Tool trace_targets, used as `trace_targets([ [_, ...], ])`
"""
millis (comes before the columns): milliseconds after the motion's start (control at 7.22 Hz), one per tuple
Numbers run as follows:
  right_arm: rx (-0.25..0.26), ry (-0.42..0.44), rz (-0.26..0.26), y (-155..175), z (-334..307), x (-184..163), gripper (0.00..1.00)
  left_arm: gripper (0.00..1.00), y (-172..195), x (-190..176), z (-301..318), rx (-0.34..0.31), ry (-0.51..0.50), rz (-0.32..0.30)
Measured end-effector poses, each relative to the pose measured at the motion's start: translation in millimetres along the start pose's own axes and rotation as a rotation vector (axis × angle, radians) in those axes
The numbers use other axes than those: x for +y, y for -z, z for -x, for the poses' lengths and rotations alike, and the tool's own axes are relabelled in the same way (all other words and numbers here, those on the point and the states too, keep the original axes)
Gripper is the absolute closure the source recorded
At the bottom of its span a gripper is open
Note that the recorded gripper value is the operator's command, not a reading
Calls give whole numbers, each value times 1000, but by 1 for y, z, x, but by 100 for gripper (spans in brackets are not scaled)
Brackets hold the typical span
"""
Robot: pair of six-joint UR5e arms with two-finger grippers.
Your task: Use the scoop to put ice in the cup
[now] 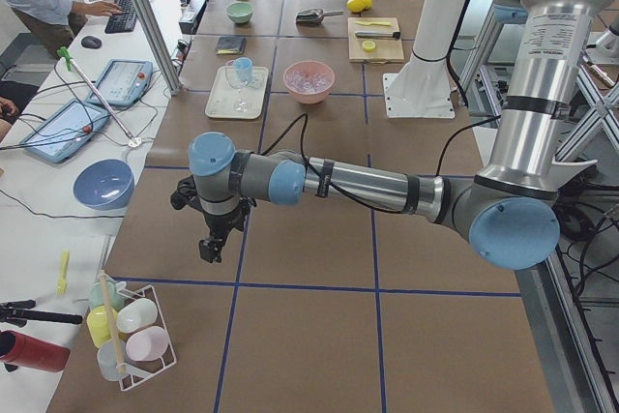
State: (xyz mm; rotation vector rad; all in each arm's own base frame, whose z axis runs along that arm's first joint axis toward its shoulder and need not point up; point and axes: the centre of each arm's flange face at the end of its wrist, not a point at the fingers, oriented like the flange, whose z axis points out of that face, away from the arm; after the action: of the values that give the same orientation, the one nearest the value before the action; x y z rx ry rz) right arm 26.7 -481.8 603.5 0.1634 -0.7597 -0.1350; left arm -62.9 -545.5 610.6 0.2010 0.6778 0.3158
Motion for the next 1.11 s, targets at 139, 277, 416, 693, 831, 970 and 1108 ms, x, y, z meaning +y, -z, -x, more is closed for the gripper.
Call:
trace_targets([
  [139,20,-8,5,-3,-7,3,0,0,-9,15,7,5,24,20],
  [277,27,-17,7,-4,-9,5,0,0,-18,30,10,12,44,38],
  [416,27,-23,9,-5,-10,5,0,0,-22,38,12,17,55,46],
  [693,-17,-34,14,-6,-8,8,0,0,-22,40,9,37,96,42],
  [831,-39,-42,15,-6,-8,10,0,0,-21,37,5,60,120,31],
  [970,-48,-64,16,-6,-7,10,0,0,-18,33,1,85,133,19],
  [1108,-53,-96,16,-6,-7,9,0,0,-17,31,-2,109,139,11],
])
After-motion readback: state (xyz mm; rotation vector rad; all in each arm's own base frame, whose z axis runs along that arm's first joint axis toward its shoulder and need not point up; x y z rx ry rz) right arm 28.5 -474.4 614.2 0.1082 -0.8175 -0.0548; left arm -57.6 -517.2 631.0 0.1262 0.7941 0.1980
